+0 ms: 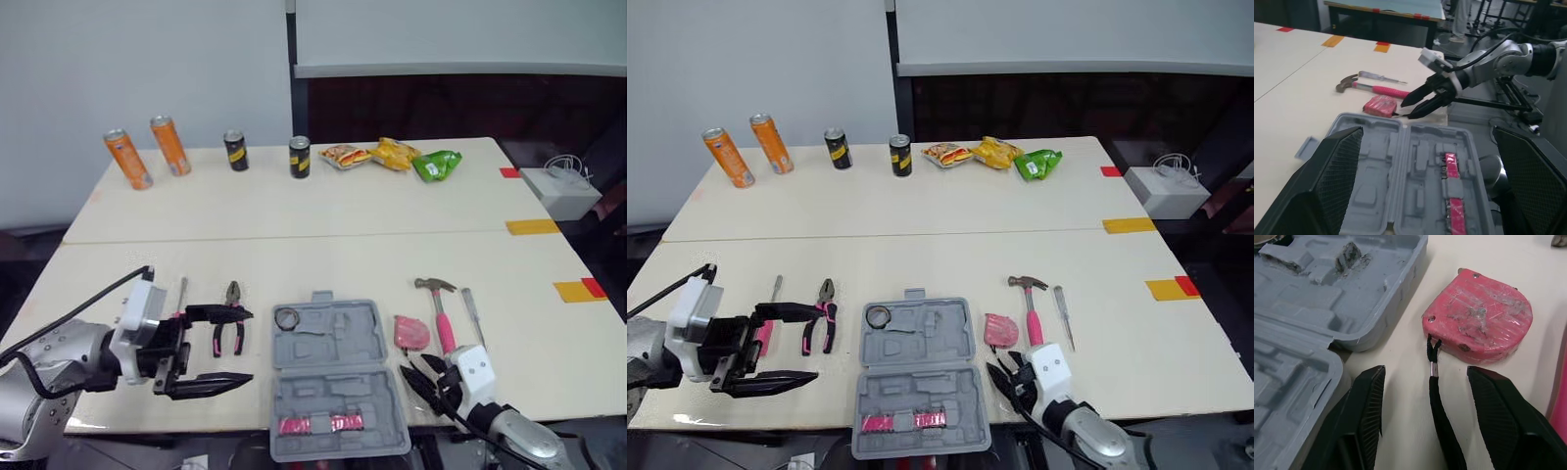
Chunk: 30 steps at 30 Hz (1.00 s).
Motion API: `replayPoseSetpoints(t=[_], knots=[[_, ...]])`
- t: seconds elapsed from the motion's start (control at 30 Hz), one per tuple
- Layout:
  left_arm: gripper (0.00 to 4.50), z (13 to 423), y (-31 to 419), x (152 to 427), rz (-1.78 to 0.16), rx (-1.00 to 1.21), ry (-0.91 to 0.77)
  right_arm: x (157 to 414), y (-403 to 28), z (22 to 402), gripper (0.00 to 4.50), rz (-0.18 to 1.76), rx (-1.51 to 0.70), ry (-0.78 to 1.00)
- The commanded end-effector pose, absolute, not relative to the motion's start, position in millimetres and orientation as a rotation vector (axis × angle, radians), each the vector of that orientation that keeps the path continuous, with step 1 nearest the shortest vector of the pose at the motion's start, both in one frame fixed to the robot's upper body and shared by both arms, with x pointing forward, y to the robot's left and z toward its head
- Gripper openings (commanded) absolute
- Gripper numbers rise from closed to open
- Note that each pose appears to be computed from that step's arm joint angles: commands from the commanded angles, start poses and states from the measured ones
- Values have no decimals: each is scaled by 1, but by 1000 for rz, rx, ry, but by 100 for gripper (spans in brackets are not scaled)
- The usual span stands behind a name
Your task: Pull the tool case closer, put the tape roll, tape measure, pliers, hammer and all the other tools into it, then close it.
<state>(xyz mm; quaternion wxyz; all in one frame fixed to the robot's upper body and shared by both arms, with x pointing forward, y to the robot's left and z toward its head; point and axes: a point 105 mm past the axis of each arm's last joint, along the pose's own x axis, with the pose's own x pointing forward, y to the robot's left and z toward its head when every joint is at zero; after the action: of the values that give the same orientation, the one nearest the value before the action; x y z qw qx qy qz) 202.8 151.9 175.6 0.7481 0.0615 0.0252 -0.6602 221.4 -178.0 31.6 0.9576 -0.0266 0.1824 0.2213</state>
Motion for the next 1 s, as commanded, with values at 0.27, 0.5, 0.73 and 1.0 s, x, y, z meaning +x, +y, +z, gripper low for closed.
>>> replayPoseSetpoints(t=[0.27, 0.5, 0.73, 1.0], knots=[[450, 203, 120, 156, -1479, 179, 35, 237, -165, 43, 273, 421, -62, 358], [450, 204, 119, 153, -1419, 178, 48, 240, -159, 43, 164, 412, -71, 366], [450, 205, 120, 160, -1396, 186, 50, 242, -156, 43, 164, 406, -70, 365], [450, 206, 121, 161, -1395, 189, 45, 244, -162, 33, 45, 356, -99, 405]])
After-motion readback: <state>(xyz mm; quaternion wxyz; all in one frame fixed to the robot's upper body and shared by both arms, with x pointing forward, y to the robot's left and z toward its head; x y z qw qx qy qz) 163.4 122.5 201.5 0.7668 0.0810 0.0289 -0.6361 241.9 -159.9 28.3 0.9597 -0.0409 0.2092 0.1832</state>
